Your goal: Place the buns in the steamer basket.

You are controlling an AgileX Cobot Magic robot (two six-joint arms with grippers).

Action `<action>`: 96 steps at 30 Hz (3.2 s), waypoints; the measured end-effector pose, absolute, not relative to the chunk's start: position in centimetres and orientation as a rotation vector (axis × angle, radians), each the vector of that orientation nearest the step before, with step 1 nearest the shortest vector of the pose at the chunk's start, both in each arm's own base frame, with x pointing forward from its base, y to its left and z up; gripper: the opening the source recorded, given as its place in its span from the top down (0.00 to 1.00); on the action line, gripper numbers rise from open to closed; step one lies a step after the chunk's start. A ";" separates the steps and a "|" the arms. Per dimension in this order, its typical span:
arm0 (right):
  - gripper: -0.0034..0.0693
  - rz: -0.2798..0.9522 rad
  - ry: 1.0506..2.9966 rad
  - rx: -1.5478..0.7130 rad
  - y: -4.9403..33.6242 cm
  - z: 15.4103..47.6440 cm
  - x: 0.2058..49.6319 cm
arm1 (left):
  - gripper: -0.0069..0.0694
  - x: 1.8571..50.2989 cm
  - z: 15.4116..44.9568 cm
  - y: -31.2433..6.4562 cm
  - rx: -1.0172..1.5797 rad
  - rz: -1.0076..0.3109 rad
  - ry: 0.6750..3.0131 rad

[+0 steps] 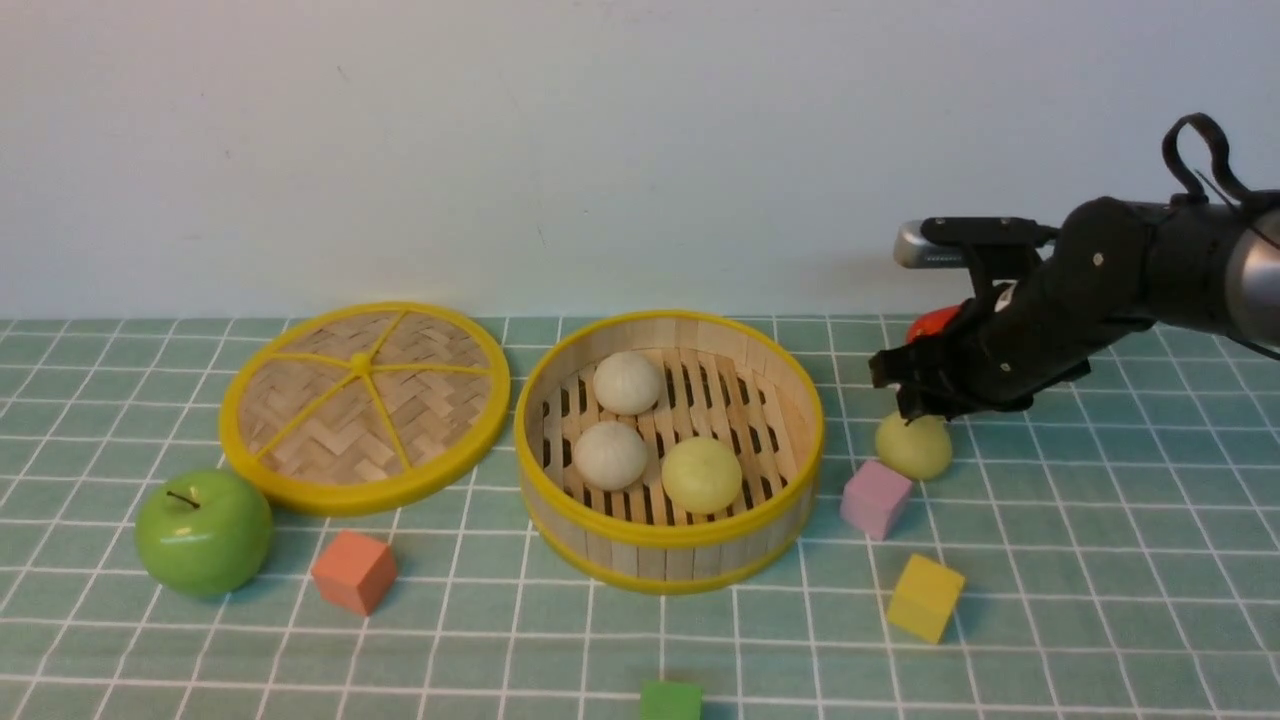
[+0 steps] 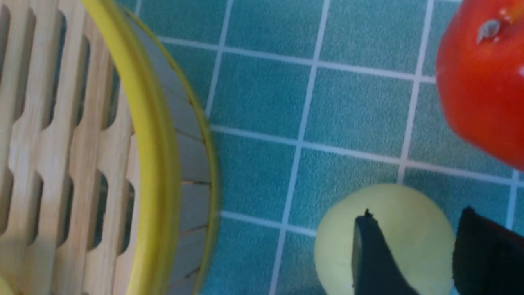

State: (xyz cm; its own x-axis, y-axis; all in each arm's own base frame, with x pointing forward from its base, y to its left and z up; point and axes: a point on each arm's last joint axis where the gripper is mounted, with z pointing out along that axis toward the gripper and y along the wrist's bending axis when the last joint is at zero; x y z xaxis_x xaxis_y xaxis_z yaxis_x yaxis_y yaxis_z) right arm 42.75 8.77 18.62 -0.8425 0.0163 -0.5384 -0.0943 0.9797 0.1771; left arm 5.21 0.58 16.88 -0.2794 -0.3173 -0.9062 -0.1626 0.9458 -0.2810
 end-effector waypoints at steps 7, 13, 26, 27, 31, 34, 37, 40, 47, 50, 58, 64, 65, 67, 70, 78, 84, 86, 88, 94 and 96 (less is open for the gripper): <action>0.65 0.263 2.590 -0.035 8.8 16.9 43.1 | 0.63 5.2 16.9 0.6 -0.352 -0.155 1.862; 0.67 0.259 2.588 -0.014 8.5 16.3 43.3 | 0.63 5.2 16.9 0.6 -0.352 -0.155 1.862; 0.95 0.316 2.606 -0.005 8.9 19.2 42.8 | 0.61 5.2 16.9 0.6 -0.352 -0.155 1.862; 0.95 0.341 2.578 -0.025 9.3 20.8 42.7 | 0.61 5.2 16.9 0.6 -0.351 -0.154 1.862; 0.95 0.414 2.459 -0.099 11.1 25.1 42.4 | 0.61 5.2 16.9 0.6 -0.351 -0.154 1.862; 0.95 0.517 2.353 -0.191 14.1 27.7 42.0 | 0.61 5.2 16.9 0.6 -0.351 -0.154 1.862; 0.95 0.556 2.331 -0.246 16.0 27.3 41.9 | 0.61 5.2 16.9 0.6 -0.351 -0.154 1.862; 0.95 0.583 2.338 -0.292 18.6 24.6 42.2 | 0.60 5.2 16.9 0.6 -0.351 -0.154 1.862; 0.92 0.555 2.382 -0.268 19.5 20.0 43.5 | 0.60 5.2 16.9 0.6 -0.351 -0.154 1.862; 0.82 0.553 2.377 -0.265 19.5 19.9 43.5 | 0.60 5.2 16.9 0.6 -0.350 -0.153 1.862; 0.38 0.577 2.413 -0.307 19.6 20.9 42.8 | 0.60 5.2 16.9 0.6 -0.350 -0.153 1.862; 0.23 0.571 2.446 -0.435 19.1 24.2 40.8 | 0.60 5.2 16.9 0.6 -0.350 -0.153 1.862; 0.22 0.553 2.451 -0.475 18.7 25.8 39.9 | 0.60 5.2 16.9 0.6 -0.350 -0.153 1.862; 0.22 0.521 2.449 -0.507 18.0 28.3 38.6 | 0.60 5.2 16.9 0.6 -0.350 -0.153 1.862; 0.28 0.466 2.441 -0.509 16.4 32.1 36.5 | 0.60 5.2 16.9 0.6 -0.350 -0.153 1.862; 0.70 0.227 2.372 -0.373 10.4 40.4 29.1 | 0.60 5.2 16.9 0.6 -0.350 -0.153 1.862; 0.98 0.192 2.358 -0.329 8.2 39.9 23.6 | 0.60 5.2 16.9 0.6 -0.350 -0.153 1.862; 0.98 0.194 2.362 -0.330 7.3 38.7 21.0 | 0.60 5.2 16.9 0.6 -0.350 -0.153 1.862; 0.98 0.194 2.359 -0.329 6.8 37.8 19.7 | 0.60 5.2 16.9 0.6 -0.350 -0.153 1.862; 0.98 0.203 2.394 -0.323 5.8 34.7 16.4 | 0.60 5.2 16.9 0.6 -0.350 -0.152 1.862; 0.98 0.203 2.424 -0.321 5.6 34.0 15.8 | 0.60 5.2 16.9 0.6 -0.350 -0.152 1.862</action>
State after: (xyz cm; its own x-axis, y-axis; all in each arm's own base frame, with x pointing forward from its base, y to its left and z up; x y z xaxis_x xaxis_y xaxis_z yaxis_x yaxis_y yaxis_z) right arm 15.77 5.59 33.96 -0.7419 -0.1768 -0.6468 -0.2819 0.9575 0.0616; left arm 5.21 0.59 16.88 -0.2794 -0.3143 -0.9073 -0.1628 0.9467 -0.2778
